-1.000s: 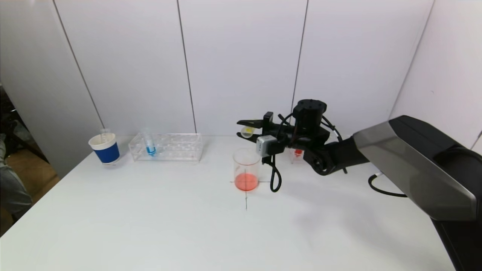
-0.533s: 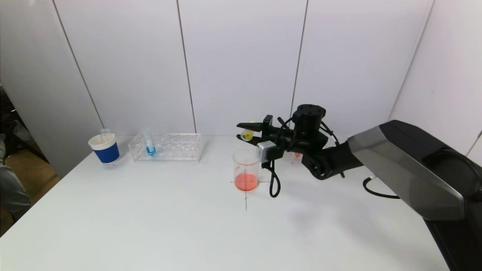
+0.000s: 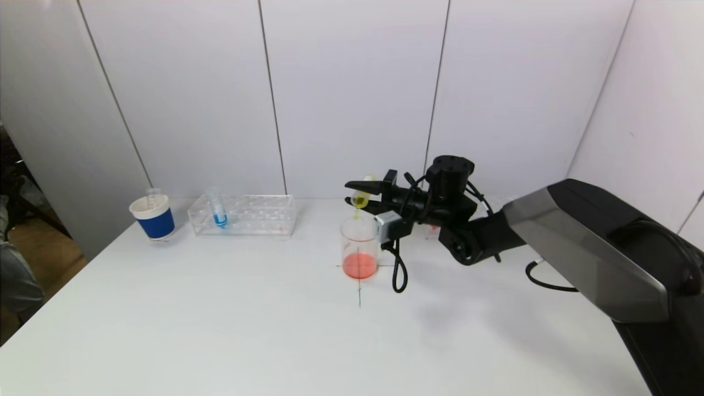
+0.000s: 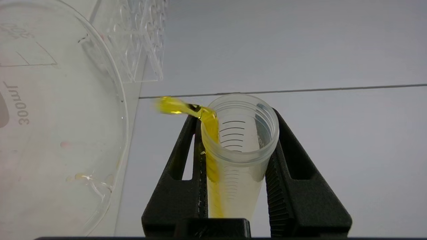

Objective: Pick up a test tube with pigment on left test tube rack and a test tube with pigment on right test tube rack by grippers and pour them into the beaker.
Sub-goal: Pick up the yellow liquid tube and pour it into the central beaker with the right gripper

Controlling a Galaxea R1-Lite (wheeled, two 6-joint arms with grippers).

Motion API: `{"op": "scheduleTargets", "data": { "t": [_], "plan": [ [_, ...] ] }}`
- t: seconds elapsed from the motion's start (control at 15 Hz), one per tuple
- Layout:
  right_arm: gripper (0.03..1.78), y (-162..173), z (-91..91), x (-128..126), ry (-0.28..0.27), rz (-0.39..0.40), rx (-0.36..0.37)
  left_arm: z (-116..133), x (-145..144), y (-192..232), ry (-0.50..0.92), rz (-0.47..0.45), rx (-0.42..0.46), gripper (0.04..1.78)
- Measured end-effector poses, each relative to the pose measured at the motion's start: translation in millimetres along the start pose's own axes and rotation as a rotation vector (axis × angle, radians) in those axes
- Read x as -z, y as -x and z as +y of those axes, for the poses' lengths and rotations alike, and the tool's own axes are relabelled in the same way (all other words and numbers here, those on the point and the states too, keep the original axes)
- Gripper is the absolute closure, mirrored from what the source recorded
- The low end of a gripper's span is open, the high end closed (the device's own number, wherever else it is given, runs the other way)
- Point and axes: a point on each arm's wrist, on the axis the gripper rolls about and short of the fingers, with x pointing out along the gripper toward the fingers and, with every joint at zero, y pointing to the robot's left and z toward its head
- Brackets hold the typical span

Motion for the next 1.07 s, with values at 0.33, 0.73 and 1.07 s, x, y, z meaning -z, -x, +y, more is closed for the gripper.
{"op": "scheduleTargets", "data": {
  "t": [0.33,0.73,1.07],
  "plan": [
    [1.26,1.1,-2.1,0.9,0.049,0.003,0.008,0.0,0.0,0.0,0.000,0.000,0.000,0.06],
    [1.26,2.6,-7.9,0.1,0.108,0.002,0.025,0.0,0.0,0.0,0.000,0.000,0.000,0.06],
    [1.26,3.1,-12.3,-1.2,0.179,-0.004,0.031,0.0,0.0,0.0,0.000,0.000,0.000,0.06]
  ]
}}
